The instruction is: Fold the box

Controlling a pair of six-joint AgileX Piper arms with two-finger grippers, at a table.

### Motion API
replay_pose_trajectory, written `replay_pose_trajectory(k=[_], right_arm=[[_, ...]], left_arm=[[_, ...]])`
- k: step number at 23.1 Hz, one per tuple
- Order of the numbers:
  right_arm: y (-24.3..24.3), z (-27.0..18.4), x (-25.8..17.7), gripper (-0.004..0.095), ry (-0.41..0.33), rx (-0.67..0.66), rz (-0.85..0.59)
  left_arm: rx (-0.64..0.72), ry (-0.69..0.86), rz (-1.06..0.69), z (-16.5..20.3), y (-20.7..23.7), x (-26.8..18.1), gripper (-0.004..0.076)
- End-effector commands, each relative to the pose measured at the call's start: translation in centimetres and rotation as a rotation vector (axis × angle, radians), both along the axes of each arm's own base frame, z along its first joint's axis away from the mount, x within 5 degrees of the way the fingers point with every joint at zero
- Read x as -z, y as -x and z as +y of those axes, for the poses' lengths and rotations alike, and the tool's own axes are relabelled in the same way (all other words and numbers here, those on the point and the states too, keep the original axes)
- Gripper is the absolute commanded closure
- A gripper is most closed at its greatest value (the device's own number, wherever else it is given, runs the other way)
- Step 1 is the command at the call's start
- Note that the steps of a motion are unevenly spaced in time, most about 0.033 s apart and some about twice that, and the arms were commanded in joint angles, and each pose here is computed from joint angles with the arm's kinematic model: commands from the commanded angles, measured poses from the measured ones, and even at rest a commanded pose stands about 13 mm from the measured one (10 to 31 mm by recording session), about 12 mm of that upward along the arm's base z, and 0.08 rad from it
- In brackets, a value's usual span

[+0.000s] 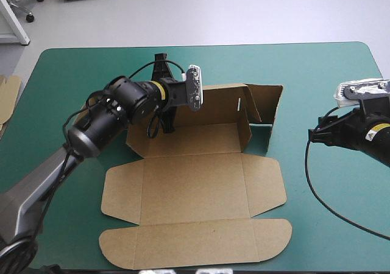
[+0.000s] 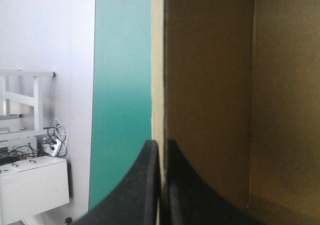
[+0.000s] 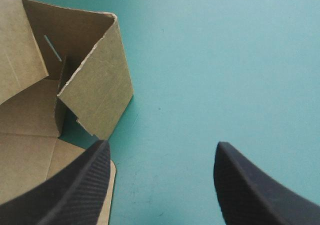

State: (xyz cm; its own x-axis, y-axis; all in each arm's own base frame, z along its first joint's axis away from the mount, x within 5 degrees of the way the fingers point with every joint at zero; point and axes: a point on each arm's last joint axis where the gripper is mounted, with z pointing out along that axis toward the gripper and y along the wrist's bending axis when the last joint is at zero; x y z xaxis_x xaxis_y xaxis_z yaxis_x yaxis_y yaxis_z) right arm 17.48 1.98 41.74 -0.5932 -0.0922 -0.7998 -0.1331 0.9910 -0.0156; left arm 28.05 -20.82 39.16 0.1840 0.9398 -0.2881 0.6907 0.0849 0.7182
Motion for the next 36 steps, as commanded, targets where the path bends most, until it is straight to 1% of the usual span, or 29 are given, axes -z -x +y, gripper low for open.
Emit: replay_pose_trajectory(k=[1,2,5,7,9,12,15,17,19,20,23,24,27,29,31,33,34,35,36], right_arm=[[0.5,-0.3,-1.4,0.0346,-0.013,0.022,-0.064],[0.5,-0.2,-1.4,0.0346,-0.023,0.019,-0.058],[0.5,-0.2,-1.4,0.0346,-0.027,0.021,-0.059],[0.5,-0.2,-1.4,0.0346,-0.027,0.021,-0.062],[0.4,-0.2,-1.5,0.0346,-0.029,0.021,-0.074],[0.0,-0.2,-1.6,0.0347,-0.043,0.031,-0.085],[-1.3,-0.1,-0.9,0.0382,-0.049,0.043,-0.048],[-2.2,0.0,-0.7,0.0410,-0.050,0.049,-0.039],[-3.3,0.1,-0.8,0.0426,-0.051,0.051,-0.031],[-4.3,0.0,-1.3,0.0428,-0.059,0.060,-0.030],[-6.0,-0.7,-2.3,0.0428,-0.055,0.090,-0.042],[-7.0,-1.0,-2.8,0.0428,-0.053,0.088,-0.040],[-9.3,-1.5,-3.2,0.0428,-0.063,0.076,-0.010],[-11.5,-2.4,-3.1,0.0428,-0.090,0.093,0.000],[-13.7,-3.3,-2.4,0.0428,-0.140,0.085,0.038],[-16.3,-3.1,-1.2,0.0428,-0.224,-0.003,0.095],[-17.1,-3.0,-0.9,0.0428,-0.249,-0.017,0.101],[-18.6,-2.7,-0.3,0.0428,-0.301,-0.048,0.110],[-19.4,-2.6,0.0,0.0428,-0.320,-0.057,0.116]], left_arm=[[0.016,0.085,-0.165,0.3,3.4,-0.8,0.0738],[0.000,0.095,-0.178,0.2,4.0,-0.1,0.0738],[-0.041,0.017,-0.239,0.1,5.1,2.1,0.0738],[-0.039,-0.016,-0.241,-0.1,5.4,3.1,0.0738],[-0.012,-0.017,-0.230,-0.3,5.5,4.0,0.0738],[0.007,-0.031,-0.232,-0.7,5.3,4.5,0.0738],[0.004,-0.046,-0.231,-0.9,5.1,4.8,0.0738],[-0.003,-0.015,-0.241,-1.0,5.0,4.7,0.0738],[-0.012,-0.002,-0.279,-1.0,4.8,4.5,0.0738],[-0.028,0.015,-0.342,-1.0,4.5,3.9,0.0738],[-0.066,0.037,-0.416,-1.0,4.1,3.6,0.0738],[-0.059,0.022,-0.460,-0.9,4.0,3.9,0.0738],[-0.052,-0.017,-0.514,-1.2,4.3,5.6,0.0738],[-0.050,-0.002,-0.508,-1.2,4.7,6.8,0.0738],[-0.041,-0.005,-0.536,-1.4,4.9,6.9,0.0738],[-0.026,0.014,-0.529,-1.6,4.9,6.8,0.0738],[-0.014,0.025,-0.520,-1.7,5.0,6.8,0.0738],[-0.002,0.039,-0.508,-1.9,5.1,6.9,0.0738],[0.000,0.040,-0.507,-1.9,5.1,6.9,0.0738]])
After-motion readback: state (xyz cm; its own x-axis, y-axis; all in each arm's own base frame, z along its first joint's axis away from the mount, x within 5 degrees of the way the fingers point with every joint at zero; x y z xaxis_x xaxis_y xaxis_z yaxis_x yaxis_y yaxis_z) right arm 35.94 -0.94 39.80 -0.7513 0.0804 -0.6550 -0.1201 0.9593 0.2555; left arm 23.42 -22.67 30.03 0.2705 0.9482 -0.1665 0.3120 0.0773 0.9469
